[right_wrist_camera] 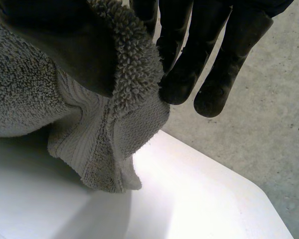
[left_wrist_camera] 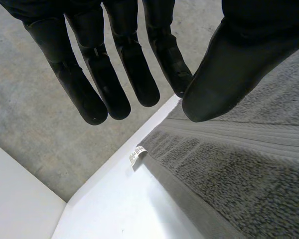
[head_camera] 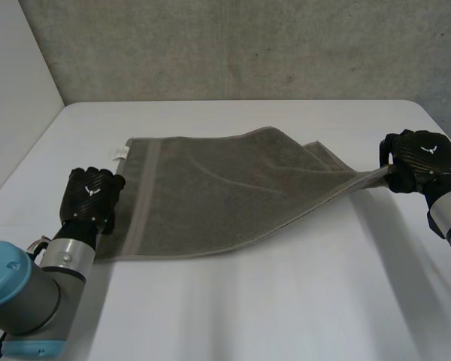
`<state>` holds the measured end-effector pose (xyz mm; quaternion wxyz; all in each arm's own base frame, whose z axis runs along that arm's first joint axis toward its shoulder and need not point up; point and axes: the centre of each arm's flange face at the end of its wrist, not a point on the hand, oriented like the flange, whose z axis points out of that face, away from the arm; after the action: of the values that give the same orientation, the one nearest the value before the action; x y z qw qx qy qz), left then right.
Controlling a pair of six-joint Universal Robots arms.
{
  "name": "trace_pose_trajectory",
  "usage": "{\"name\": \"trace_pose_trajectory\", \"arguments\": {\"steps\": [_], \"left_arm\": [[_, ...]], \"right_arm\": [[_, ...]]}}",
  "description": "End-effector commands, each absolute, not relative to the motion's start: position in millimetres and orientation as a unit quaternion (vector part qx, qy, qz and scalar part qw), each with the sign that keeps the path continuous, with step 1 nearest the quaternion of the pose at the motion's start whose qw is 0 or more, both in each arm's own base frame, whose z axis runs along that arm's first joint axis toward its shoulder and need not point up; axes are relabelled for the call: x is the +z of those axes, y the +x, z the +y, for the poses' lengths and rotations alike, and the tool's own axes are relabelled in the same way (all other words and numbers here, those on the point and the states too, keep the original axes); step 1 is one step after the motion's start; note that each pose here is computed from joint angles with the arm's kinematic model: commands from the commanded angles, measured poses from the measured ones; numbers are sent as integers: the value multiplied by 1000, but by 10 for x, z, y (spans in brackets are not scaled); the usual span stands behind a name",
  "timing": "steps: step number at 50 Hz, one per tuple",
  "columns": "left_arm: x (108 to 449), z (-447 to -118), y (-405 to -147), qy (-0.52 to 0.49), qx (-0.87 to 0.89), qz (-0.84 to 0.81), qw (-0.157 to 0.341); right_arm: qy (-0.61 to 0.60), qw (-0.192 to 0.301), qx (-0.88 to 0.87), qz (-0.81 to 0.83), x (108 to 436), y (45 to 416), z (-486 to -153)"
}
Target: Fold the towel.
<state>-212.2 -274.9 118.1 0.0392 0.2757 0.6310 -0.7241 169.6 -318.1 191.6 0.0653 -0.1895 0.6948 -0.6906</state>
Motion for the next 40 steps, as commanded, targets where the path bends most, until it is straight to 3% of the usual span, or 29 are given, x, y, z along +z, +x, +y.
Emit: {"name": "trace_pose_trajectory", "arguments": {"steps": [1, 10, 20, 40], "left_arm": [[1213, -2638, -2122, 279, -722, 632, 36], [1272, -2486, -2108, 295, -700, 650, 22], [1152, -2302, -2224, 361, -630, 685, -63], [1009, -2466, -2274, 363, -608, 703, -70]], "right_arm": [[-194, 61, -689, 696, 1895, 1696, -3184], [-175, 37, -659, 731, 1726, 1632, -3301], [-139, 4, -617, 775, 1590, 1532, -3369], [-137, 7, -613, 778, 1575, 1533, -3362]]}}
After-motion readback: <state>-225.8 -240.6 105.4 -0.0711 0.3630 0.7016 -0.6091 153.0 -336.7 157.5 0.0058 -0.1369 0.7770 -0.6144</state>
